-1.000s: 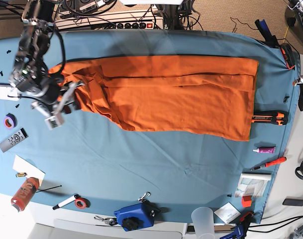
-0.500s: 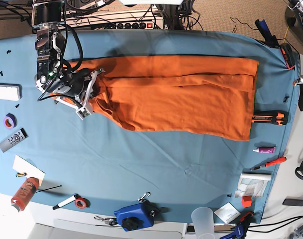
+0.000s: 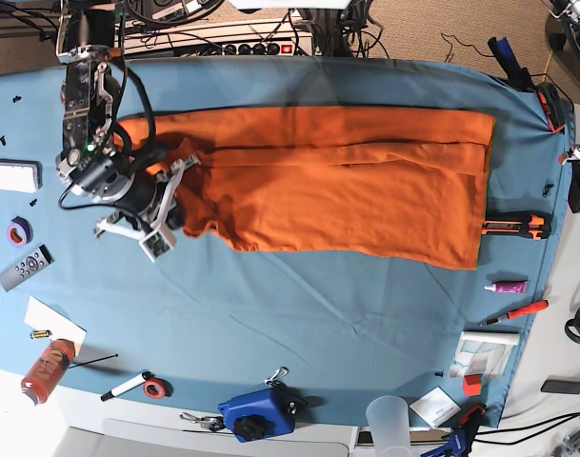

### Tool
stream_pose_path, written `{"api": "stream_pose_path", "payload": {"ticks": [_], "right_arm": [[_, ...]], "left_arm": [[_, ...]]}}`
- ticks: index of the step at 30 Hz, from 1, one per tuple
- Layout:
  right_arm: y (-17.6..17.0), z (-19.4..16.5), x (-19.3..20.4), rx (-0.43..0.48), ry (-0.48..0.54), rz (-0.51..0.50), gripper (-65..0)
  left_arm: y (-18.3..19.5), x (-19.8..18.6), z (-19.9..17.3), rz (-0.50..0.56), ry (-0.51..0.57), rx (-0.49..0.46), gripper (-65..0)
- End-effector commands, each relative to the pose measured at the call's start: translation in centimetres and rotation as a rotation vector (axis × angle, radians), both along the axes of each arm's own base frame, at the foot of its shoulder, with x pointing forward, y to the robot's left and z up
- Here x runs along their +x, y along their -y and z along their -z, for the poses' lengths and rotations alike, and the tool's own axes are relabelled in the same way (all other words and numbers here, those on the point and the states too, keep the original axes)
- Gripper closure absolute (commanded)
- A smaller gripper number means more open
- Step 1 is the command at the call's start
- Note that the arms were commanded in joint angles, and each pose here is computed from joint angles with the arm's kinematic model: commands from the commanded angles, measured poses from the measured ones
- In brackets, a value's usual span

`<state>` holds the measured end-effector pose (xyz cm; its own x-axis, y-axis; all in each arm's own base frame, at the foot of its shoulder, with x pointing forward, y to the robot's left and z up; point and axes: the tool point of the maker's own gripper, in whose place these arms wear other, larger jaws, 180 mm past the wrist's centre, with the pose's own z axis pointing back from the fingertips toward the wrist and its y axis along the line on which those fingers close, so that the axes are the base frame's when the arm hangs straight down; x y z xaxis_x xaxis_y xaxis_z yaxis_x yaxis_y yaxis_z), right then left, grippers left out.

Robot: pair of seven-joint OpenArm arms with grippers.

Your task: Layout the t-shirt on the table in an organized manner, then fold the t-shirt properly

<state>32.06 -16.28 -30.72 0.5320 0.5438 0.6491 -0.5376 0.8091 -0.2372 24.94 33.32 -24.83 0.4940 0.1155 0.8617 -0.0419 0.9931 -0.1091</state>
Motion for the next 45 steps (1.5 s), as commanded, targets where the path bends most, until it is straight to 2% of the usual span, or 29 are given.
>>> {"api": "stream_pose_path", "payload": {"ticks": [1,4,9,13,15,17,22,30,34,45], "right_arm": [[0.2,-1.8,1.2,-0.007,0.068,-0.001,0.0],[0.8,-2.8,2.2,-0.037,0.108,0.01,0.0],[1.9,-4.1,3.4,-0.083,0.166,0.051,0.0],[2.6,-4.7,4.0,-0.121,0.194,0.075,0.0],[3.0,-4.8,4.1,-0.13,0.199,0.092,0.0],[3.2,-4.8,4.1,-0.141,0.199,0.097,0.0],[3.5,-4.7,4.1,-0.155,0.2,0.103,0.0],[3.5,-4.7,4.1,-0.156,0.199,0.103,0.0],[3.6,-4.6,4.0,-0.16,0.192,0.106,0.0],[3.6,-4.5,3.9,-0.163,0.184,0.109,0.0]], "left_arm": [[-0.1,0.5,-1.6,0.016,0.051,0.019,-27.0],[0.8,0.8,-2.0,0.045,0.078,-0.019,-27.0],[5.4,2.1,-0.4,0.219,0.052,-0.018,-27.0],[8.4,4.7,0.7,0.315,0.076,0.14,-27.0],[8.9,6.1,1.4,0.317,0.031,0.22,-27.0],[9.7,7.4,2.4,0.343,-0.023,0.259,-27.0],[11.0,11.4,4.7,0.428,-0.097,0.231,-27.0],[10.0,16.9,7.4,0.424,-0.217,0.138,-27.1],[11.0,17.0,8.6,0.521,-0.289,0.069,-27.1],[9.8,16.7,12.1,0.471,-0.376,-0.02,-27.1]]}}
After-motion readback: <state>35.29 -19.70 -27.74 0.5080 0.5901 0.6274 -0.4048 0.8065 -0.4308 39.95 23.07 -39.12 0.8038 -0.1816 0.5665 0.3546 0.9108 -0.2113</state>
